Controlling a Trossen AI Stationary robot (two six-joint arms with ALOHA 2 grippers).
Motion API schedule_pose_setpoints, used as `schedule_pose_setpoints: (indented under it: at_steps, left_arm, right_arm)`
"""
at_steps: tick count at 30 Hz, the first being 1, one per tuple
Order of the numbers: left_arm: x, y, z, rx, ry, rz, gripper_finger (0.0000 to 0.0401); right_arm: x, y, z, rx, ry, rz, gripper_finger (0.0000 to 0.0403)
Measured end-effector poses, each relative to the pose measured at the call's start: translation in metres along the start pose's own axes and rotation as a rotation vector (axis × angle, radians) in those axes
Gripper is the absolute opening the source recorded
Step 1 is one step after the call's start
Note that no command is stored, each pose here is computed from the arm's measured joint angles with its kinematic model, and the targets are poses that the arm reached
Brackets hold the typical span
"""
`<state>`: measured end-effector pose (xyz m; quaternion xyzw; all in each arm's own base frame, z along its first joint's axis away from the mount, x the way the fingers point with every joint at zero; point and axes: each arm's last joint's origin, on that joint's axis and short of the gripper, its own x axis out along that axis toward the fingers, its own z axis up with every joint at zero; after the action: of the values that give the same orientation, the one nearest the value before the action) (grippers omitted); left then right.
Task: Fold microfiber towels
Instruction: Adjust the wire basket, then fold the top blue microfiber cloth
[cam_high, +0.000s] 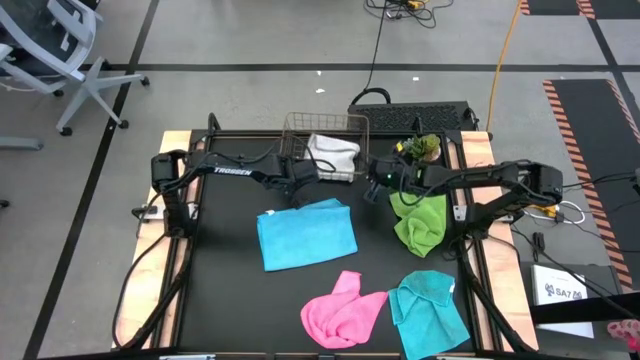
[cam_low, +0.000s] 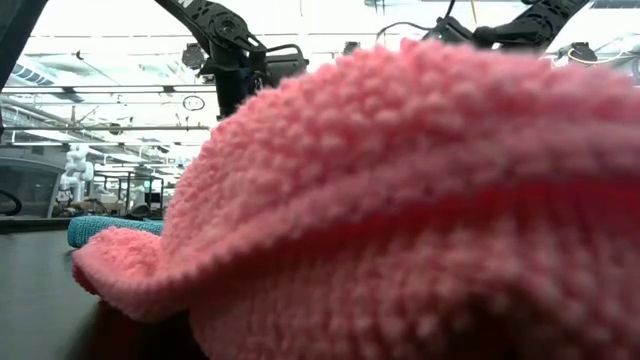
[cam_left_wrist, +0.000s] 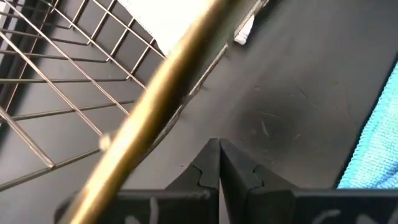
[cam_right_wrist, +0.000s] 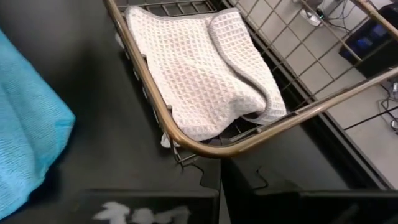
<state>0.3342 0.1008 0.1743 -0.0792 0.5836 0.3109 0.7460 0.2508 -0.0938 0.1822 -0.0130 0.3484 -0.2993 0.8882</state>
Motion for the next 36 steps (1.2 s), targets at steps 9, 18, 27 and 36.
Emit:
schedule_pose_setpoints:
  at_steps: [9, 18, 27, 36]
  left_arm:
    - [-0.003, -0.01, -0.004, -0.02, 0.011, -0.019, 0.0021]
    - [-0.021, -0.039, -0.019, 0.017, 0.015, -0.042, 0.005]
    - [-0.073, -0.045, -0.041, -0.12, 0.003, -0.075, 0.0071]
    - [-0.096, -0.063, -0.06, -0.231, -0.024, -0.089, 0.0072]
  right_arm:
    - [-0.004, 0.005, 0.004, 0.085, -0.033, 0.127, 0.0]
    - [-0.028, 0.024, 0.007, 0.037, -0.058, 0.212, 0.0]
    - [-0.058, 0.038, -0.002, 0.134, 0.037, 0.289, 0.005]
    - [-0.068, 0.068, -0.003, 0.186, 0.019, 0.395, 0.0111]
